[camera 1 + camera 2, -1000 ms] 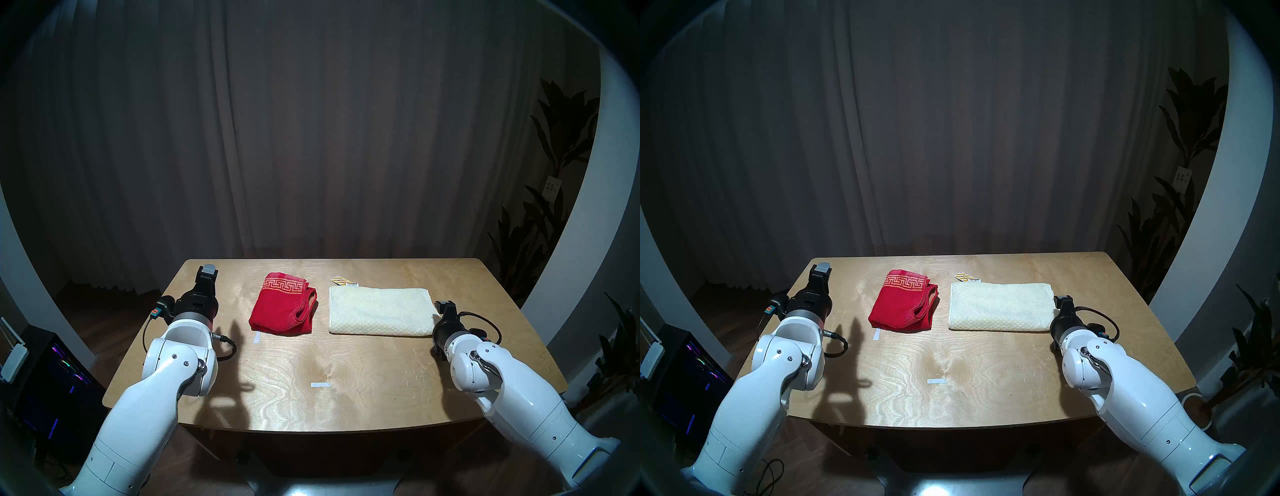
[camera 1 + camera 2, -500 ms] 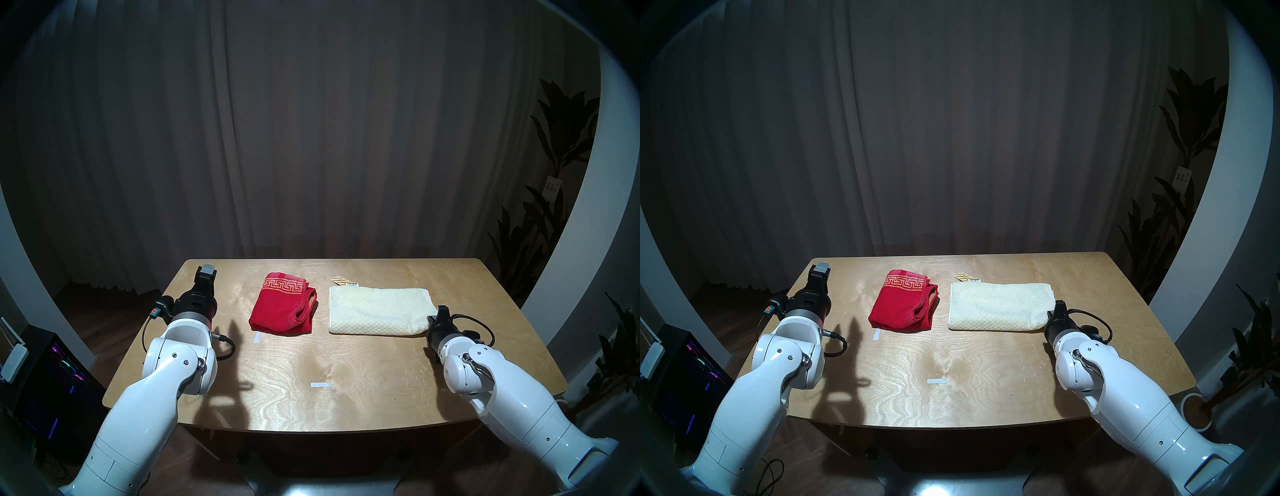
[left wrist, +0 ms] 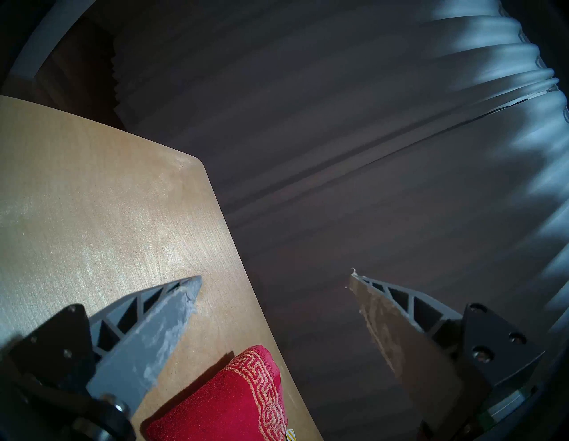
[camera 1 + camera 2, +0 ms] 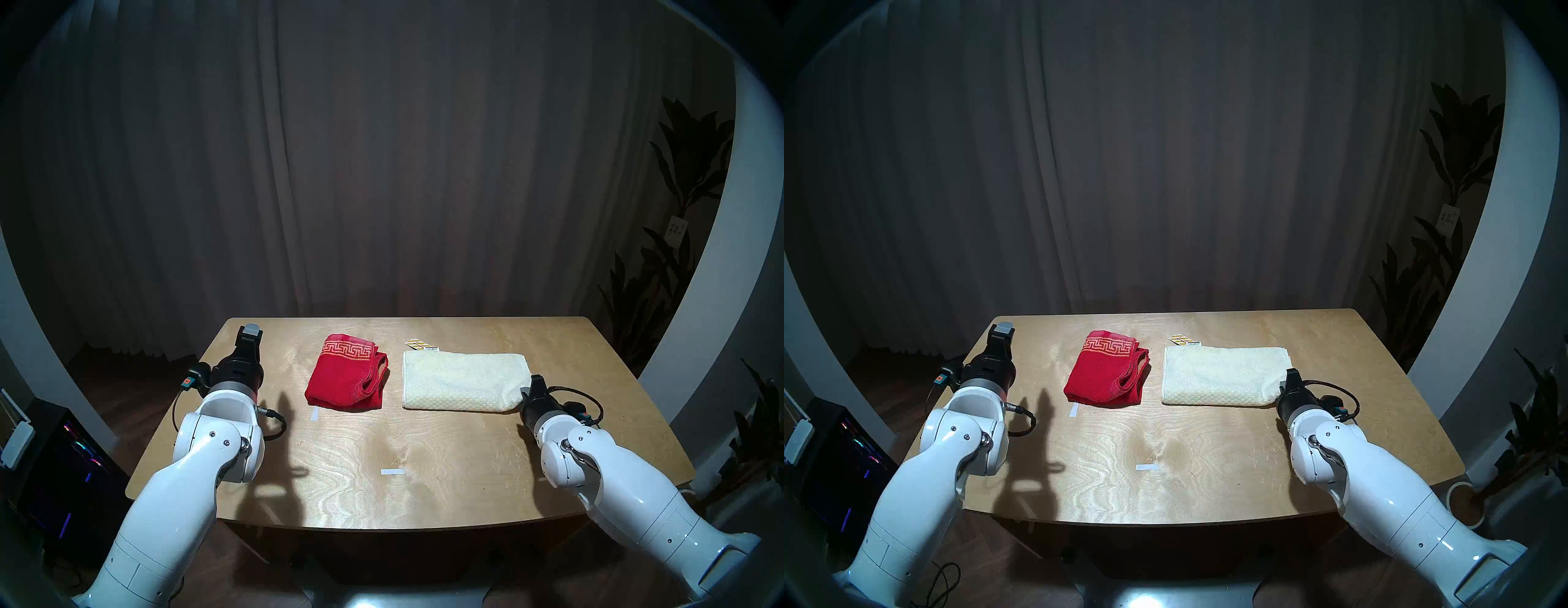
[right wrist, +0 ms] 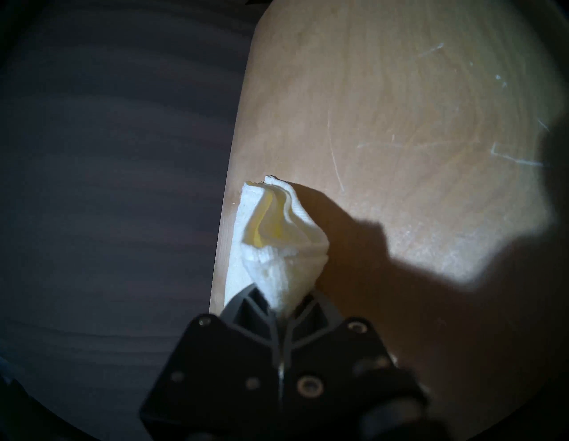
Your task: Fold each towel twice and stack them on table
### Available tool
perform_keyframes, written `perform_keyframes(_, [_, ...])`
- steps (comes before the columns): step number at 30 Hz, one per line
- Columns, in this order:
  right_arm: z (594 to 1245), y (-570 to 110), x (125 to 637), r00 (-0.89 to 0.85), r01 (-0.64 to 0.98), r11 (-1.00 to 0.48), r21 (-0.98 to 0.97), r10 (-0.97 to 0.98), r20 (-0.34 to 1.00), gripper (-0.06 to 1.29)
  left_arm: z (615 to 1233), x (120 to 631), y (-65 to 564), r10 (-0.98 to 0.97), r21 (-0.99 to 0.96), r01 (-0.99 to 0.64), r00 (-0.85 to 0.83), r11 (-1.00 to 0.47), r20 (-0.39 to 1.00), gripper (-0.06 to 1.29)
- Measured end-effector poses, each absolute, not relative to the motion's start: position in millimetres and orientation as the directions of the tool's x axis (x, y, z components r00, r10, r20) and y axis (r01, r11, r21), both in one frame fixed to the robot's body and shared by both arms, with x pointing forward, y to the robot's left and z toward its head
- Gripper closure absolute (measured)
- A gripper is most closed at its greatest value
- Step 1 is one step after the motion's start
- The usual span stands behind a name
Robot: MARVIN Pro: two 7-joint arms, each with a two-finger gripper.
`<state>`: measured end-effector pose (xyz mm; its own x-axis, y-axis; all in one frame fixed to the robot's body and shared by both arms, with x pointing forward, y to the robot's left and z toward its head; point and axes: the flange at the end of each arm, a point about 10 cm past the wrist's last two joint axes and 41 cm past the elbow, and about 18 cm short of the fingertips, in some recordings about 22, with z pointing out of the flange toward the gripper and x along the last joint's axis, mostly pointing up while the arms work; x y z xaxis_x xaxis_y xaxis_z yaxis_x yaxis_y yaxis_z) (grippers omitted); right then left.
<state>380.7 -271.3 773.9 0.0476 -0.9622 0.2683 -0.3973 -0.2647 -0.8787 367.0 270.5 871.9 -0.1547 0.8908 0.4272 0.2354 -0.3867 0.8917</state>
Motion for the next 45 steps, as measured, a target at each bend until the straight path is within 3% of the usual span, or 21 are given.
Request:
perform_keyframes(8, [785.8,-263.2,381.3,0.109,-0.275,-0.458,-0.845,-0.888,0.446,1.26,872.3,365.9,273.6,0.891,0.896,0.236,-0.173,-0.377,0.42,0.03])
perform_keyframes(25, [812.2,-230.3,397.9,0.262,-0.03,-0.713,-0.701,-0.682,0.682,1.26,869.2,352.8,285.0,0.892,0.908,0.248,-0.225,-0.337,0.392,0.03])
perform_keyframes(45, [820.3,-186.3,414.3,0.385,0.215,-0.841,-0.496,-0.393,0.835,1.26,865.6,337.9,298.6,0.884,0.921,0.244,-0.287,-0.305,0.369,0.03])
